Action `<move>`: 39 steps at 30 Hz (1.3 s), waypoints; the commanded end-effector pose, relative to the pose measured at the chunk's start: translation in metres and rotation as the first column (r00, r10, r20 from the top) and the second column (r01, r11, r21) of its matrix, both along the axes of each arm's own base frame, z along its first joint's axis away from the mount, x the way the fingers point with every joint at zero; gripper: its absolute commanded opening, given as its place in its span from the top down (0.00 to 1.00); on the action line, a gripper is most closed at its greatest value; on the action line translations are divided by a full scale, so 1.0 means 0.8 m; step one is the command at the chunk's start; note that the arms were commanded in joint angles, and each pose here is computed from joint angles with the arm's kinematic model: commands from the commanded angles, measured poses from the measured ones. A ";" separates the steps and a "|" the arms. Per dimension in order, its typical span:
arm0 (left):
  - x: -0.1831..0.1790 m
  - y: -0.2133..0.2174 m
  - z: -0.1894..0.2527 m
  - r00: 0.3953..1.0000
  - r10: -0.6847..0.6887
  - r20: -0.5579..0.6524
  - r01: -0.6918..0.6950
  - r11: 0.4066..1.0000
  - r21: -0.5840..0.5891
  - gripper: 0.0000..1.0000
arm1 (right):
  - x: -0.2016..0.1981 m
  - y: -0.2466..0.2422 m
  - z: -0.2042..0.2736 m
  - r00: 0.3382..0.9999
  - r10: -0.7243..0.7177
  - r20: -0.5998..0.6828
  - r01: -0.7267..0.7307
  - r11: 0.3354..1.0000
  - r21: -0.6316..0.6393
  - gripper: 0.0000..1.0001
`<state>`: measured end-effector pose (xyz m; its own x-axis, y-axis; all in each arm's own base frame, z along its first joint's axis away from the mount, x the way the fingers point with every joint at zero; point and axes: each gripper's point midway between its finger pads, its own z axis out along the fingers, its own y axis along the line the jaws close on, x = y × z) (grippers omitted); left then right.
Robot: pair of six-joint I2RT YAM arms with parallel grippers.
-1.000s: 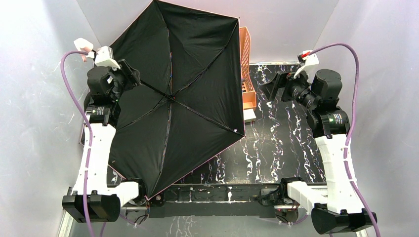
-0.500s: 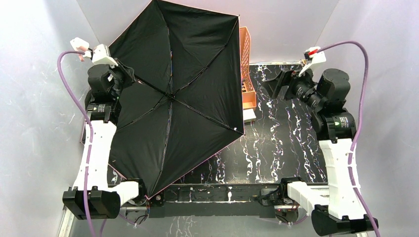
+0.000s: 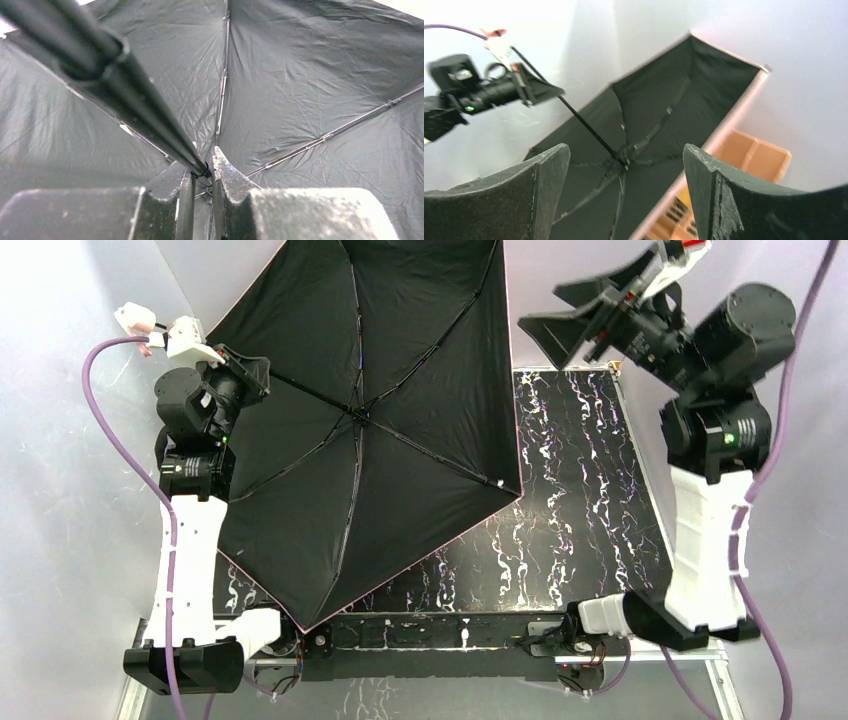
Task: Put away the umbrella
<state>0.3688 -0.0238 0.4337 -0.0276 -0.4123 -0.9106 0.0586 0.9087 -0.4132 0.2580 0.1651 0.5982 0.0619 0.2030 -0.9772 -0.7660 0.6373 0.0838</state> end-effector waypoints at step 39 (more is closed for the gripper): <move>-0.058 -0.090 -0.028 0.929 -0.365 0.056 0.366 0.931 0.002 1.00 | 0.026 0.425 -0.290 0.929 0.336 0.157 -0.255 0.886 -0.388 0.11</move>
<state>0.3401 -0.0723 0.3955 -0.1340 -0.3903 -0.9109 0.2811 0.8665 -0.4126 0.2638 0.4974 0.3055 0.1097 -0.3072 -0.9453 -0.9520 0.2411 -0.1888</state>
